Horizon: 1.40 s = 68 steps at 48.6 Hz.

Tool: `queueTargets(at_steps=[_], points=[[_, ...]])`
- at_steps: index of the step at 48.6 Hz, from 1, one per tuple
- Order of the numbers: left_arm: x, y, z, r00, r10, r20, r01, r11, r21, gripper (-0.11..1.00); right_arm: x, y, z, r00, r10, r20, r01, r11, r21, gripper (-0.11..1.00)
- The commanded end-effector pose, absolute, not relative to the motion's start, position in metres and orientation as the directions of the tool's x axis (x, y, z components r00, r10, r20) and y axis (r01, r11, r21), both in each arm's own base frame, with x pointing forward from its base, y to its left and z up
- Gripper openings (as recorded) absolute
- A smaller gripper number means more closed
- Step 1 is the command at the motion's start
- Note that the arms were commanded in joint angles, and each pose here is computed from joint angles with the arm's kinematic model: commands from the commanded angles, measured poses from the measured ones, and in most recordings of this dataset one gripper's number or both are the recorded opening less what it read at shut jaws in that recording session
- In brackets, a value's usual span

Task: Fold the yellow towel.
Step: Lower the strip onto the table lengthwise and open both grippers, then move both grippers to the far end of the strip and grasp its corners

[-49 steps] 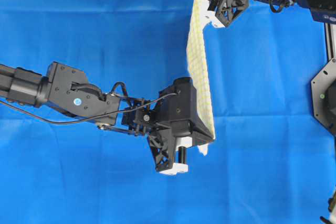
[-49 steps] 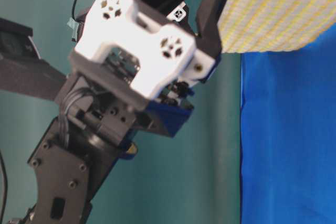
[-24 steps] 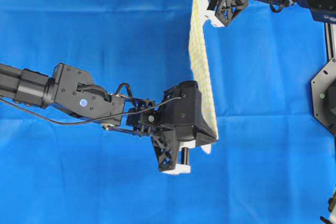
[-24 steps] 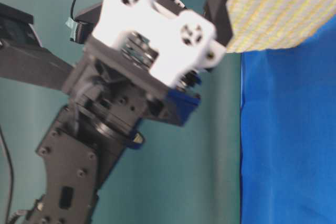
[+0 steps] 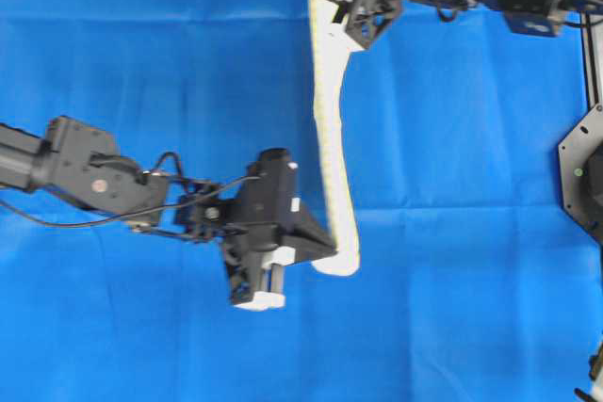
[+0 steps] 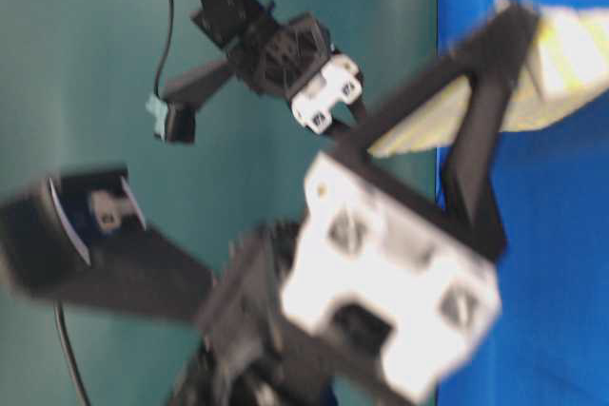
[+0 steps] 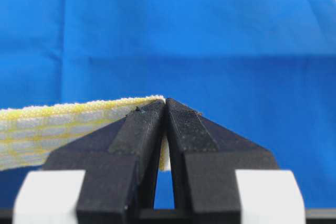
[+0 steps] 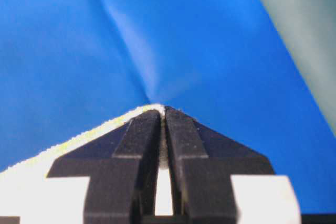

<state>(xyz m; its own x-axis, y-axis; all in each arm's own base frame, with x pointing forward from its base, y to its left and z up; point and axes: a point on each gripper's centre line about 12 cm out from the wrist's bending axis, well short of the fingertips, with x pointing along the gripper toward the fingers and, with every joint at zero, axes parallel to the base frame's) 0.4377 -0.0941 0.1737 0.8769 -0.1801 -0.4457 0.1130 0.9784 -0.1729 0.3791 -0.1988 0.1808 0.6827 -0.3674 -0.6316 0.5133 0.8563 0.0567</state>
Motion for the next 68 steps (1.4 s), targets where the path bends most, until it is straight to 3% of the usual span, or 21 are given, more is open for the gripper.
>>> queueTargets(at_steps=[1,14,30,46,50,59,61,68], points=[[0.426,-0.111,0.192,0.892,-0.224,-0.393,0.165,0.97,-0.177,0.01,0.392,-0.206,0.196,0.708,-0.382,-0.594,0.51,0.858,0.056,0.02],[0.4,-0.099,0.178,0.883,-0.208,-0.421,0.146,0.974,-0.175,0.01,0.411,-0.202,0.187,0.709,-0.359,-0.607,0.487,0.872,0.053,0.02],[0.402,-0.09,0.164,0.874,-0.184,-0.45,0.12,0.979,-0.167,0.03,0.415,-0.199,0.174,0.702,-0.346,-0.623,0.472,0.881,0.042,0.02],[0.405,-0.085,0.159,0.875,-0.173,-0.453,0.107,0.98,-0.167,0.4,0.432,-0.185,0.171,0.732,-0.322,-0.6,0.407,0.913,0.006,0.04],[0.403,-0.082,0.158,0.87,-0.167,-0.464,0.097,0.981,-0.17,0.48,0.435,-0.185,0.172,0.735,-0.322,-0.596,0.397,0.918,-0.006,0.18],[0.393,-0.074,0.17,0.861,-0.155,-0.484,0.082,0.982,-0.168,0.59,0.432,-0.184,0.177,0.733,-0.326,-0.597,0.387,0.922,-0.027,0.72],[0.389,-0.071,0.176,0.862,-0.149,-0.485,0.075,0.983,-0.168,0.6,0.431,-0.184,0.181,0.735,-0.328,-0.593,0.387,0.922,-0.03,0.76],[0.38,-0.052,0.195,0.87,-0.115,-0.48,0.04,0.986,-0.163,0.6,0.422,-0.181,0.201,0.744,-0.337,-0.576,0.39,0.92,-0.034,0.69]])
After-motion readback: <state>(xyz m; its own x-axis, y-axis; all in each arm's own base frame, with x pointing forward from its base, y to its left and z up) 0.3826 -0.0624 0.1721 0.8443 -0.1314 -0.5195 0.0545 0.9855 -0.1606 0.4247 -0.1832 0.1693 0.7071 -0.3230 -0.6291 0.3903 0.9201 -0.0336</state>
